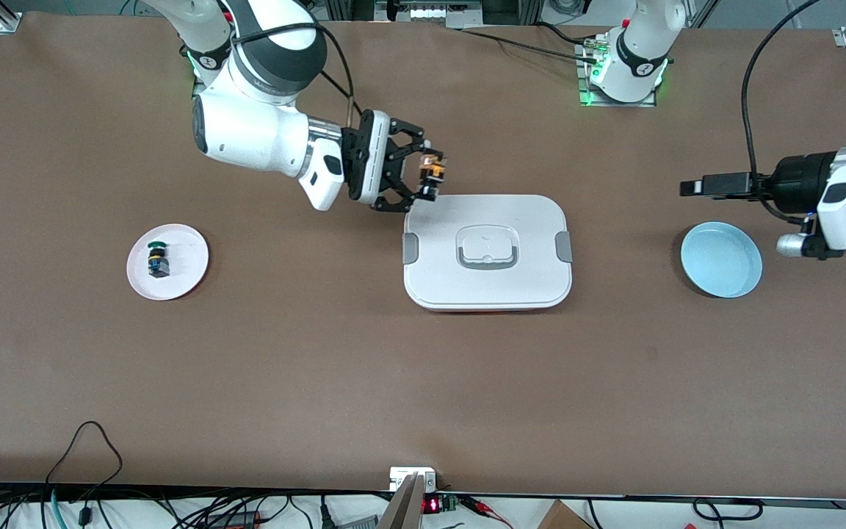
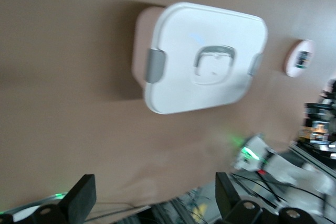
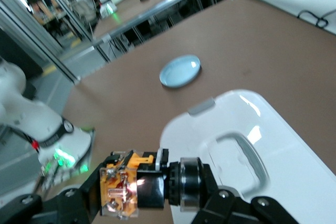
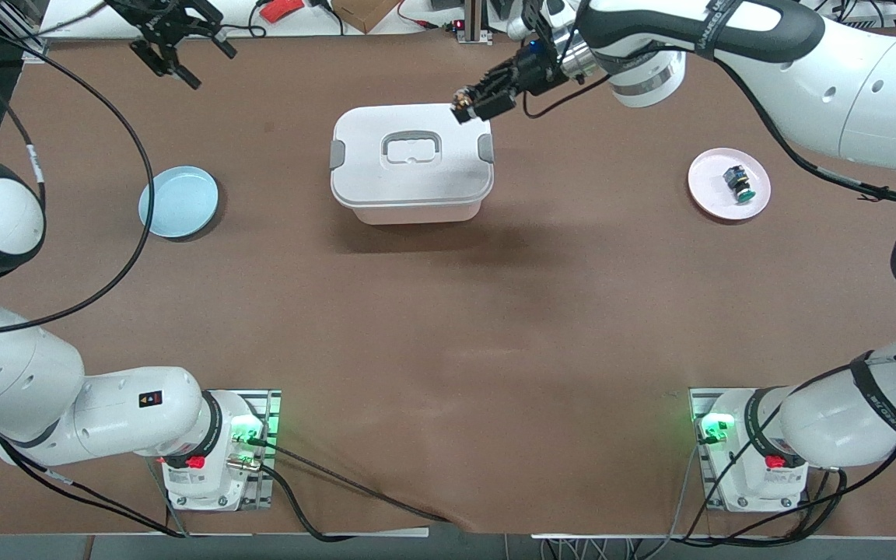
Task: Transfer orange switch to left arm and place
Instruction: 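Carry the switch over the box with the right gripper while the left gripper approaches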
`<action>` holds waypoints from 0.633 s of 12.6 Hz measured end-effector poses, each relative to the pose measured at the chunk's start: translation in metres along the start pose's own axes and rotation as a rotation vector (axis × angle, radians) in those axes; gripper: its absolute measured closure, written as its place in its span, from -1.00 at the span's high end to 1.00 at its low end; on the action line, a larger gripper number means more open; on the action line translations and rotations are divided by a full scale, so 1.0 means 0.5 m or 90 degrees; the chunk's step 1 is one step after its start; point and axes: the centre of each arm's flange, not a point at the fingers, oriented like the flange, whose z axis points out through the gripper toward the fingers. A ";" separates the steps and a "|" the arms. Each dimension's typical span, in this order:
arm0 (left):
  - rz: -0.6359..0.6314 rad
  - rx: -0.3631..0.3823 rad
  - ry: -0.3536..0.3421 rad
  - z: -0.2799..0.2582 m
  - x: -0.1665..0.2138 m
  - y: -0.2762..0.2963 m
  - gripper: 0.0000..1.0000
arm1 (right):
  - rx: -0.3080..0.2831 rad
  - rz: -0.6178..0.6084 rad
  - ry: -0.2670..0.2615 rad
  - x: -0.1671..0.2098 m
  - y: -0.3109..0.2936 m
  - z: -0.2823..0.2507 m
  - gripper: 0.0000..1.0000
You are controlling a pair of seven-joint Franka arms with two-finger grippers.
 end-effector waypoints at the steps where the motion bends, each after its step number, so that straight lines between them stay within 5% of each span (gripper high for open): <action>1: 0.000 -0.055 -0.022 0.019 0.022 -0.007 1.00 | 0.008 0.013 0.031 0.022 -0.011 0.015 0.46; 5: 0.048 -0.272 -0.101 0.098 0.055 0.028 1.00 | 0.023 0.057 0.121 0.085 -0.043 0.076 0.46; 8: 0.057 -0.401 -0.129 0.142 0.055 0.031 1.00 | 0.027 0.074 0.155 0.113 -0.048 0.108 0.46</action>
